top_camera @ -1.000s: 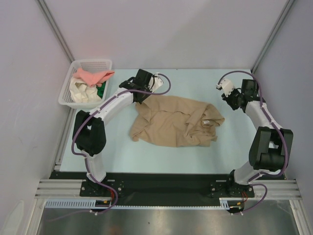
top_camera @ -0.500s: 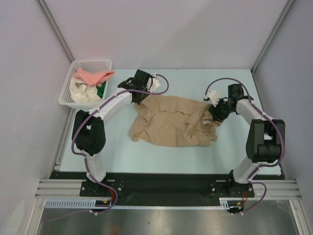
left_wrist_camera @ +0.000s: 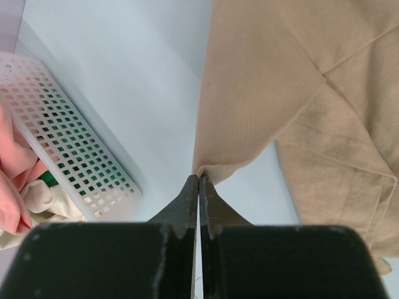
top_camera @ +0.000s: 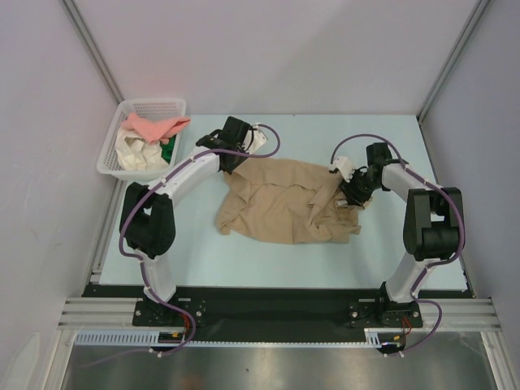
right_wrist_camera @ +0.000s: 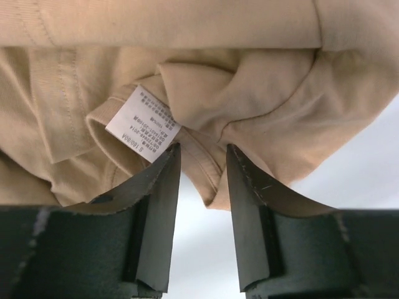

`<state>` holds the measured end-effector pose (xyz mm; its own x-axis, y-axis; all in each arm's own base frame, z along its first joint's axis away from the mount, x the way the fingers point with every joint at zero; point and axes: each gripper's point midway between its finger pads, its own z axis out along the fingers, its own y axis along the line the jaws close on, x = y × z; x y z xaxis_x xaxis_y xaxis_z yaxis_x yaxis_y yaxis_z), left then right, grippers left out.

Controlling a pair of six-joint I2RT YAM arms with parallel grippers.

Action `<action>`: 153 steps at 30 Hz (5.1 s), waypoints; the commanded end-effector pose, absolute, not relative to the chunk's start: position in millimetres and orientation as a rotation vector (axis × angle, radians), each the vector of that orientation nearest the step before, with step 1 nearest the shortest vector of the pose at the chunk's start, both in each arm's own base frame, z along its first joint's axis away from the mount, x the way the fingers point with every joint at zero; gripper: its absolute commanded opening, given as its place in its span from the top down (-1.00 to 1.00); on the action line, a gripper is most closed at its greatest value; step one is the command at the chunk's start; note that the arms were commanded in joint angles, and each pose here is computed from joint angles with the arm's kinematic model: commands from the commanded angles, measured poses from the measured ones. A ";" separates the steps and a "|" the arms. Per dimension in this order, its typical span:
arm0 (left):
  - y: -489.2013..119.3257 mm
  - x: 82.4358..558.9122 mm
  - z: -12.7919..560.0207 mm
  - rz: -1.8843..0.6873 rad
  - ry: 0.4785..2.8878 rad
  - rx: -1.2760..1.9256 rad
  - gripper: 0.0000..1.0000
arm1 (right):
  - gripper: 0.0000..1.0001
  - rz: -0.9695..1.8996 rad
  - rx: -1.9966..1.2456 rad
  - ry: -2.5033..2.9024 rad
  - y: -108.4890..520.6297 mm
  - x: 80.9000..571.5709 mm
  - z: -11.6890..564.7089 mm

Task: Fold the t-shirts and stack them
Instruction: Flatten the tshirt out

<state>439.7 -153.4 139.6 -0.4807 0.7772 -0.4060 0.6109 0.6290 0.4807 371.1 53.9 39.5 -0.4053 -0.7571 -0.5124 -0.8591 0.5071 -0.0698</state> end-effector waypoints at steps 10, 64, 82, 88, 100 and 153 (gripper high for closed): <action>-156.4 449.4 153.5 0.367 2.217 1.042 0.99 | 0.66 0.159 -1.243 2.212 49.3 404.6 56.4; -146.5 477.1 173.8 0.535 2.136 1.012 0.99 | -0.10 -0.102 -0.919 2.075 -54.5 446.4 162.4; -145.6 467.6 161.4 0.518 2.161 1.022 0.99 | 0.06 0.340 -1.316 2.308 34.8 323.4 50.8; -143.3 464.3 158.4 0.518 2.171 1.019 0.99 | 0.05 0.304 -1.339 2.325 32.1 328.7 40.8; -144.2 464.2 155.5 0.517 2.179 1.025 0.99 | 0.07 0.222 -1.331 2.339 23.2 341.4 24.7; -145.0 465.5 150.9 0.523 2.180 1.033 0.99 | 0.45 0.157 -1.201 2.405 0.9 347.2 26.4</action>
